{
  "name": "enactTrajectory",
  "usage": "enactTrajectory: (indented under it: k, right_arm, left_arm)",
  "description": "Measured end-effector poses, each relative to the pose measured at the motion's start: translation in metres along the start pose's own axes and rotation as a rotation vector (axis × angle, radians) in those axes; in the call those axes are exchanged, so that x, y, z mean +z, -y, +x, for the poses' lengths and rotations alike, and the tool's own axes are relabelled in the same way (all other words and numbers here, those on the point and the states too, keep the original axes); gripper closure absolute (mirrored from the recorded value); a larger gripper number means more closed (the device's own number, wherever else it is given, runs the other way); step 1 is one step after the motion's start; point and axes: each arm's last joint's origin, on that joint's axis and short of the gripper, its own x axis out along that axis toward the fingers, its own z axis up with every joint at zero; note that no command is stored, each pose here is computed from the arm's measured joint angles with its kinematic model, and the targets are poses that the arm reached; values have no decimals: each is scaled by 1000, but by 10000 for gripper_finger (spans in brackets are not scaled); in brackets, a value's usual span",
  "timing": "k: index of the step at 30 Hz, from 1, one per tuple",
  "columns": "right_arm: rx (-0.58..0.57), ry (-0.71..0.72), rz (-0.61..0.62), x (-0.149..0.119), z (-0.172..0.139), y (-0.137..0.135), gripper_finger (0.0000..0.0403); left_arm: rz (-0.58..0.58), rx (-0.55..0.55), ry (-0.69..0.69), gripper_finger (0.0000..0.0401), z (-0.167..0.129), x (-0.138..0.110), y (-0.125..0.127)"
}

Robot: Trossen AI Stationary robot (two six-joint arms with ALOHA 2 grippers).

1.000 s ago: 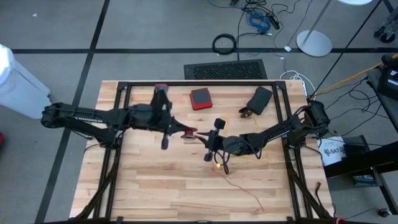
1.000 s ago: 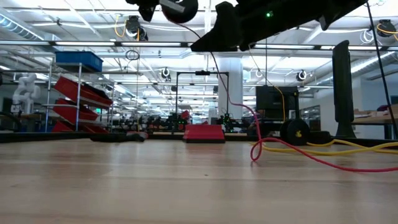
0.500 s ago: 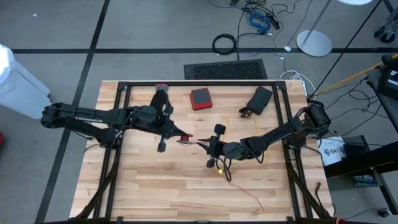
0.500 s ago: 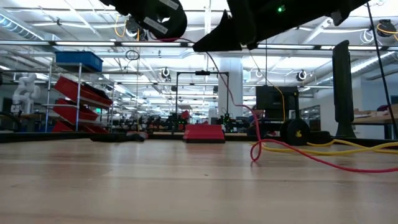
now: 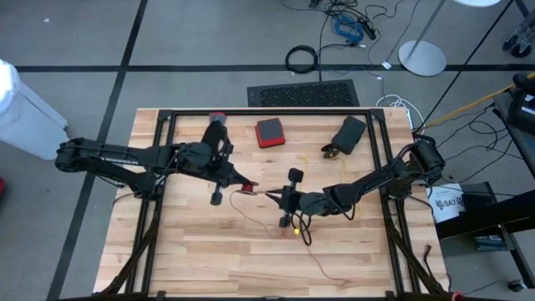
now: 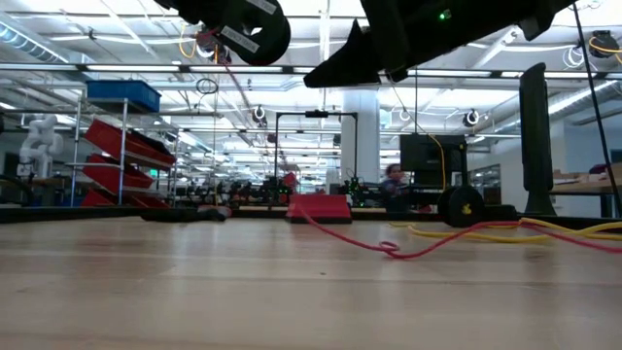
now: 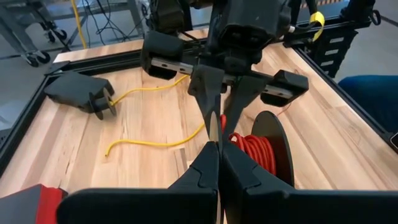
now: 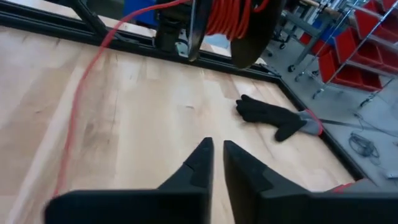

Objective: Coil cords
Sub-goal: Coil the red wire onto the spool

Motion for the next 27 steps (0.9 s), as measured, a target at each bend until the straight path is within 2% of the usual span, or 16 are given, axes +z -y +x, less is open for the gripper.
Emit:
enactTrajectory:
  k: [5, 11, 16, 19, 22, 27]
  right_arm:
    - [121, -11, 108, -3, 7, 5, 330]
    - [394, 50, 189, 3, 10, 6, 297]
    - [444, 47, 207, -5, 18, 1, 299]
    - [493, 50, 243, -16, 29, -5, 303]
    - [492, 32, 262, -31, 39, -11, 304]
    - [534, 103, 310, -36, 49, -11, 300]
  left_arm:
    - [0, 0, 2, 401, 0, 0, 0]
    - [0, 0, 2, 401, 0, 0, 0]
    - [0, 1, 3, 401, 0, 0, 0]
    - [-1, 1, 3, 401, 0, 0, 0]
    - [-1, 1, 4, 401, 0, 0, 0]
    - [-2, 1, 3, 401, 0, 0, 0]
